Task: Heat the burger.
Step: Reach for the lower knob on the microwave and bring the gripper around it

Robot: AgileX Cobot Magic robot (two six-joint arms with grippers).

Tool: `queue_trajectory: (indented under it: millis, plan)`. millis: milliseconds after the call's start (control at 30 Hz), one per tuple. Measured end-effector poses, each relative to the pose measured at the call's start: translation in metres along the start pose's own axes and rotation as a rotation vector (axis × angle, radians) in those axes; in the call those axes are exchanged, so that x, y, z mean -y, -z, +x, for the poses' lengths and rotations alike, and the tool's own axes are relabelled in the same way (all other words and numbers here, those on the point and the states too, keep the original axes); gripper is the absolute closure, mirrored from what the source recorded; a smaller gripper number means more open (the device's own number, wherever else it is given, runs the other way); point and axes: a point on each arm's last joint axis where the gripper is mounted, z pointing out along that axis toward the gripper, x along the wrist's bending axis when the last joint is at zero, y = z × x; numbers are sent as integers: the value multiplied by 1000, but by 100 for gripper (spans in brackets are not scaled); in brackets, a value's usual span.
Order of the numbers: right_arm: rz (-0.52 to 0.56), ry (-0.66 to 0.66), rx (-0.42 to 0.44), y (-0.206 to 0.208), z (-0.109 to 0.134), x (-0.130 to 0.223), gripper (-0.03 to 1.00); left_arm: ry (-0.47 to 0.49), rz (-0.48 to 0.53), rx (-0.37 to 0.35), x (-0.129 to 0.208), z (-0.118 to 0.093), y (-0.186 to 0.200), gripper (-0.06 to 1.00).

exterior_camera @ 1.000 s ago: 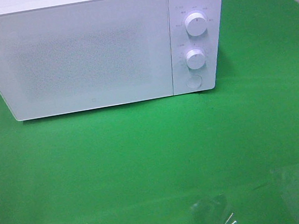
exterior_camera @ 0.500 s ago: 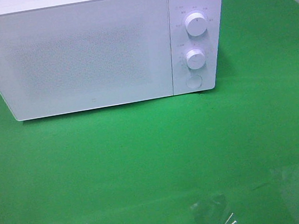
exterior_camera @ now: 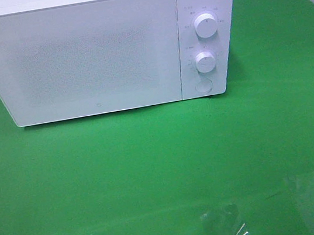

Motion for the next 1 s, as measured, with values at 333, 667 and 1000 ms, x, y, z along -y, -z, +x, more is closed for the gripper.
queue_trajectory:
  millis: [333,667,1000]
  plan:
    - [0,0,0,0,0,0,22,0,0,0,0,0,0,-4]
    - [0,0,0,0,0,0,22,0,0,0,0,0,0,-4]
    - [-4,8,-7,-22,3,-27,22,0,0,0,0,0,0,-5]
